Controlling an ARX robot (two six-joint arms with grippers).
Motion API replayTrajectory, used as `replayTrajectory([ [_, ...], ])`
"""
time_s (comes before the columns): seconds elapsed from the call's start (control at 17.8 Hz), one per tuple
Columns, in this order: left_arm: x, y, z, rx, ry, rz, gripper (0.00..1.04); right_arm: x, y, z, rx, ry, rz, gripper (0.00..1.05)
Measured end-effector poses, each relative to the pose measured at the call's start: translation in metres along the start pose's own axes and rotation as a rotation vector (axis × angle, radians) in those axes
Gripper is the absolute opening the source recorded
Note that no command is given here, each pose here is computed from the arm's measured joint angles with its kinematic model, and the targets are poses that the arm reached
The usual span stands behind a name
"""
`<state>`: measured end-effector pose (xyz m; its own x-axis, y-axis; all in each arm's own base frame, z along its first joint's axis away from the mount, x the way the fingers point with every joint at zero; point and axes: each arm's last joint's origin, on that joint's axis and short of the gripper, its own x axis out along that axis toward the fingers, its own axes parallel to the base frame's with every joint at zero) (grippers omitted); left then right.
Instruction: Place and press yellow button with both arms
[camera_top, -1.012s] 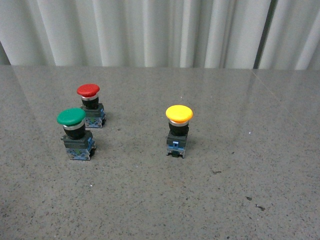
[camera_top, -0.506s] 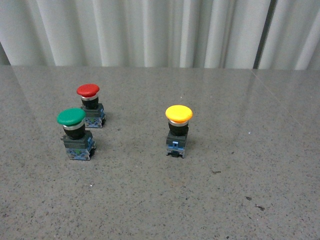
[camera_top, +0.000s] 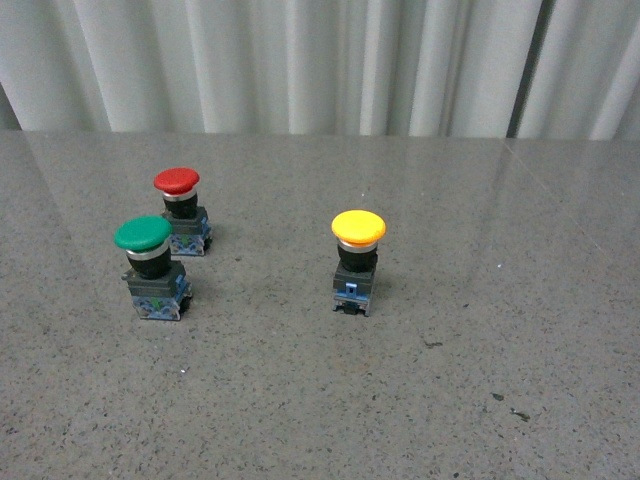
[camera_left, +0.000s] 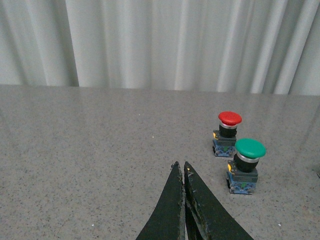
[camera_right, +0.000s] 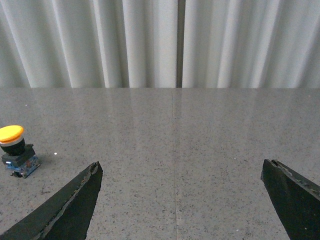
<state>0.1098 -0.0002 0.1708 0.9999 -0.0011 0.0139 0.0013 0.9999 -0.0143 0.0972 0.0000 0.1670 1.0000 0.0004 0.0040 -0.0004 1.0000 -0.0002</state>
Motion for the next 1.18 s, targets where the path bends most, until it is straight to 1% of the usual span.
replayTrajectory([
  [0.34,-0.002,0.000,0.000,0.000,-0.002,0.000,0.02,0.000,0.000,0.000,0.000,0.000,0.000,0.98],
  [0.39,-0.003,0.000,-0.001,0.000,0.008,0.000,0.02,0.000,0.000,0.000,0.000,0.000,0.000,0.98],
  [0.45,-0.008,0.000,-0.006,0.000,0.050,0.001,0.02,0.000,0.000,0.000,0.000,0.000,0.000,0.98],
  [0.56,-0.013,0.000,0.000,0.000,-0.008,0.003,0.02,0.000,0.000,0.000,0.000,0.000,0.000,0.98],
  [0.62,-0.013,0.000,-0.004,0.000,0.021,0.000,0.02,0.000,0.000,0.000,0.000,-0.001,0.000,0.98],
  [0.9,-0.013,0.000,-0.003,0.000,0.011,0.000,0.03,0.000,0.000,0.000,0.000,0.000,0.000,0.98],
  [0.96,-0.013,0.000,-0.003,0.000,0.011,0.000,0.15,0.000,0.000,0.000,0.000,0.000,0.000,0.98],
  [1.12,-0.013,0.000,-0.003,0.000,0.011,0.000,0.47,0.000,0.000,0.000,0.000,0.000,0.000,0.98],
  [1.18,-0.013,0.000,-0.003,0.000,0.011,0.000,0.60,0.000,0.000,0.000,0.000,0.000,0.000,0.98],
])
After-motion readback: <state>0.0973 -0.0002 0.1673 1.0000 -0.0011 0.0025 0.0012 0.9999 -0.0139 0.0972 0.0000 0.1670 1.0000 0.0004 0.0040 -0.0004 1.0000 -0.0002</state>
